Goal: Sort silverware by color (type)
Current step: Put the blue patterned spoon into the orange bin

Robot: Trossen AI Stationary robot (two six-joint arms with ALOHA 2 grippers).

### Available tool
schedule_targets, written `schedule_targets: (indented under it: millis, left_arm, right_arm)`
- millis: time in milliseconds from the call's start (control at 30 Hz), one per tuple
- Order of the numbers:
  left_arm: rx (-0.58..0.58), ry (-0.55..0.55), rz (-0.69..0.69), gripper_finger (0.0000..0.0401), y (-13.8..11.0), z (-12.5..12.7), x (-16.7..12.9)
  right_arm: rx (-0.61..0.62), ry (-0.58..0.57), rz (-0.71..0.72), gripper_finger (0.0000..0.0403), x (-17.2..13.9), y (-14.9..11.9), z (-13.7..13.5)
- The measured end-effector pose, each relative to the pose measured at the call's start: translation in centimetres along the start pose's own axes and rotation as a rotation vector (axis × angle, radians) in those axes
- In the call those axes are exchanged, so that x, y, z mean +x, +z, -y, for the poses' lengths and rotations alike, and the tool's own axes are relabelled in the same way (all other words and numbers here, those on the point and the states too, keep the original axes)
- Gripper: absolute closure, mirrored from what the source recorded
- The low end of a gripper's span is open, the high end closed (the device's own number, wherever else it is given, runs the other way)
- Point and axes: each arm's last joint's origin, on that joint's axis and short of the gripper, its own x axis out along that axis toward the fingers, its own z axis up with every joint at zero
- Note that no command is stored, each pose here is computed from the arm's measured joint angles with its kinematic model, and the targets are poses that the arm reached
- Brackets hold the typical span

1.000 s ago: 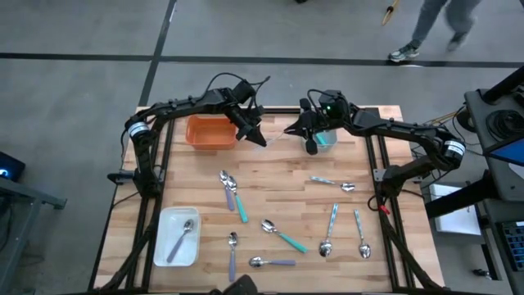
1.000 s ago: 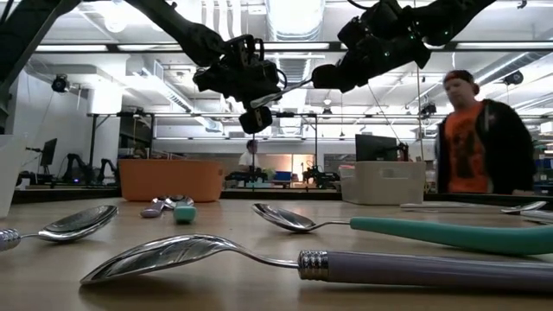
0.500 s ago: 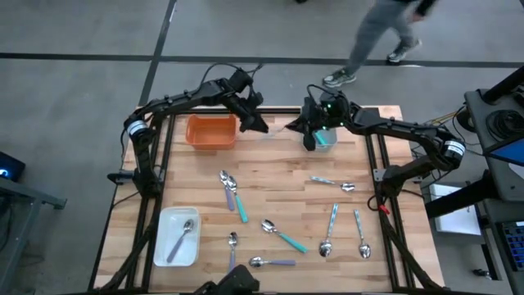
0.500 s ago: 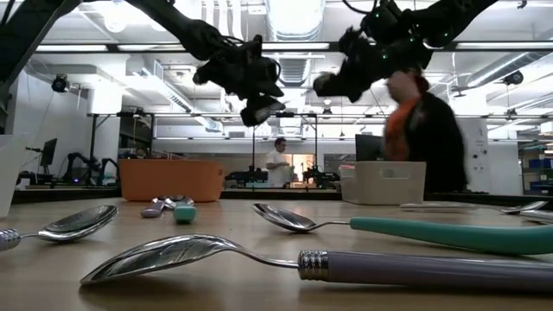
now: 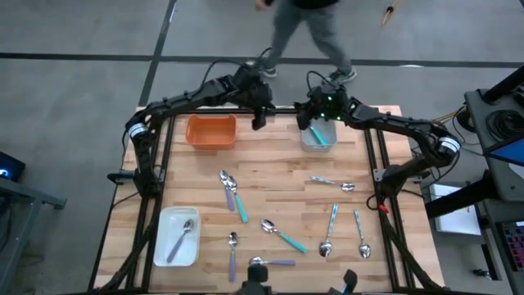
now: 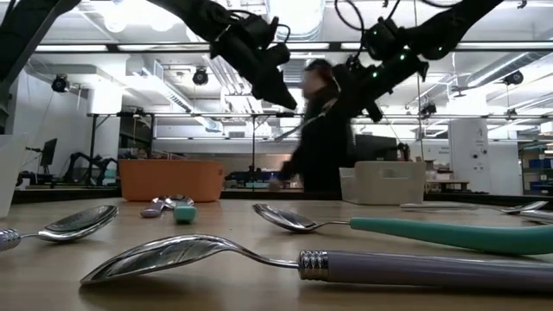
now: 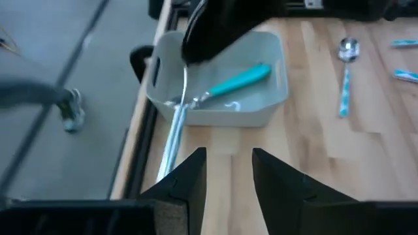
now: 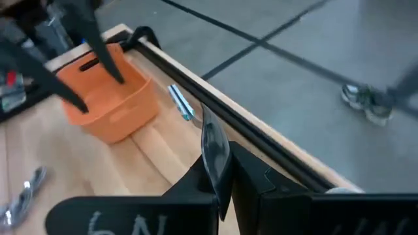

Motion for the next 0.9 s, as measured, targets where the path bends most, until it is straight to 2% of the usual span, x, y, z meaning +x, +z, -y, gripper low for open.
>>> schedule_targets:
  millis: [167,367,533,733,833,900]
  left_arm:
    - [0.1,0.135,-0.055,0.0299,0.0,1.0,0.9]
    - [0.128,0.159,-0.078,0.0299,-0.1,1.5,1.2]
    - [0.125,0.208,-0.133,0.0299,-0.3,1.6,0.2]
    - [0.124,0.221,-0.124,0.0305,-1.9,2.8,-1.7]
    - [0.137,0.318,-0.073,0.0313,-3.2,3.4,-2.5]
    - [0.163,0.393,0.008,0.0317,-3.8,3.9,-2.6]
  right_arm:
    - [0.089,0.006,-0.006,0.0394,1.9,-0.8,0.4]
    - [0.147,0.072,0.022,0.0394,3.9,-1.5,0.6]
    - [0.156,0.079,0.044,0.0394,4.9,-1.8,0.8]
    - [0.144,0.087,0.091,0.0394,5.1,-1.5,1.0]
    - [0.138,0.095,0.124,0.0394,5.0,-1.1,0.9]
    - [0.134,0.103,0.153,0.0394,5.0,-0.9,0.9]
